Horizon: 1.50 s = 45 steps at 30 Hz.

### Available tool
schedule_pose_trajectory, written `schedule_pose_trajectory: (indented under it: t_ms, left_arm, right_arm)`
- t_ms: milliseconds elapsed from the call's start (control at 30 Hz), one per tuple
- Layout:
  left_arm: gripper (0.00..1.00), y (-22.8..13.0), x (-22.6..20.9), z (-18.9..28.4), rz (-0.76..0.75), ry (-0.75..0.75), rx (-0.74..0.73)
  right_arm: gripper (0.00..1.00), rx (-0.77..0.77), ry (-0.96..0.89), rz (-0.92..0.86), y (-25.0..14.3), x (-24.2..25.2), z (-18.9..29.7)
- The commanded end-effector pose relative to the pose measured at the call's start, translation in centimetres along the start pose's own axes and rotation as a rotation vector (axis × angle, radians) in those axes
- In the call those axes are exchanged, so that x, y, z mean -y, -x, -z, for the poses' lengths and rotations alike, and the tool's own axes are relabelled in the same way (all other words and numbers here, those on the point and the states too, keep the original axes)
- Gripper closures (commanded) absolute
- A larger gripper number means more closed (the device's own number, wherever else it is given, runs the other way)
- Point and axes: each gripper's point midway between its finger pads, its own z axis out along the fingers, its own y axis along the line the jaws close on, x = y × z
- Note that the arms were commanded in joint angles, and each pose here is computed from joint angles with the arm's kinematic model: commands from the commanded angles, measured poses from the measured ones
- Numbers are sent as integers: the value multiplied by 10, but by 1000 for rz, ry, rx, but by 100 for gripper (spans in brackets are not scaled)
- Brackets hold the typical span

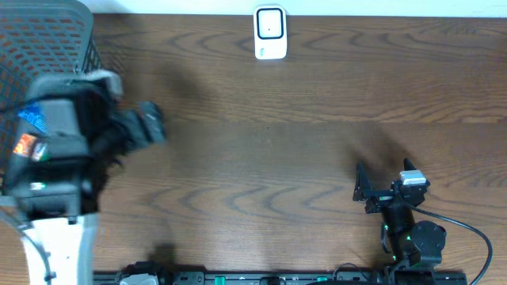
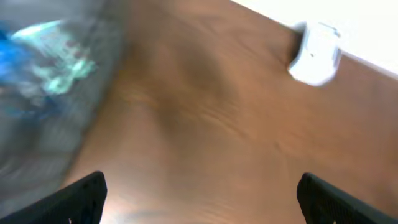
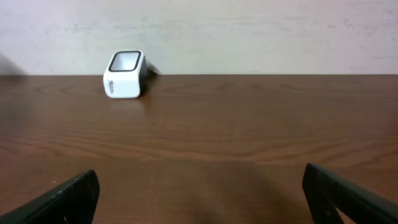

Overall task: Scan the item barcode
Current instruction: 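Reach the left gripper into the basket and grasp the green-lidded jar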

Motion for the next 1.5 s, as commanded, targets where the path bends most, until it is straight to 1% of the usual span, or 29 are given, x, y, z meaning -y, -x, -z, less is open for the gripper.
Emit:
schedule_pose_trajectory:
  t_ms: [0,33,100,233,333,400,433,500,533,633,767,1033,1467]
  left_arm:
    - [2,57,-44,47,204,144,159]
    - [2,66,-61,59,251,192,175]
    - [2,70,-84,68,313,256,177]
    - [2,53,-146,66,499,410,102]
    - [2,42,-187,46,602,481,10]
    - [2,38,-201,35,632,499,-31]
    - [2,31,-218,16,661,517,-100]
    - [2,21,-232,-6,655,522,-186]
    - [2,19,-235,-13,651,522,-209]
    - [2,2,-251,-46,634,519,-336]
    - [2,-22,-270,-81,651,536,-419]
    - [2,-53,-283,-115,657,535,-440]
    - [2,-88,-292,-143,661,536,-446]
  right_arm:
    - [1,-2,7,13,-1,-2,0]
    - [1,-2,7,13,-1,-2,0]
    - [1,-2,7,13,-1,-2,0]
    - [1,-2,7,13,-1,-2,0]
    - [1,-2,7,13,-1,-2,0]
    - [1,-2,7,13,-1,-2,0]
    - [1,-2,7,13,-1,-2,0]
    - [1,-2,7,13,-1,-2,0]
    - [1,-2,7,13,-1,-2,0]
    - [1,-2,7,13,-1,-2,0]
    - [1,-2,7,13,-1,-2,0]
    - [1,-2,7,13,-1,-2,0]
    - [1,-2,7,13,-1,-2,0]
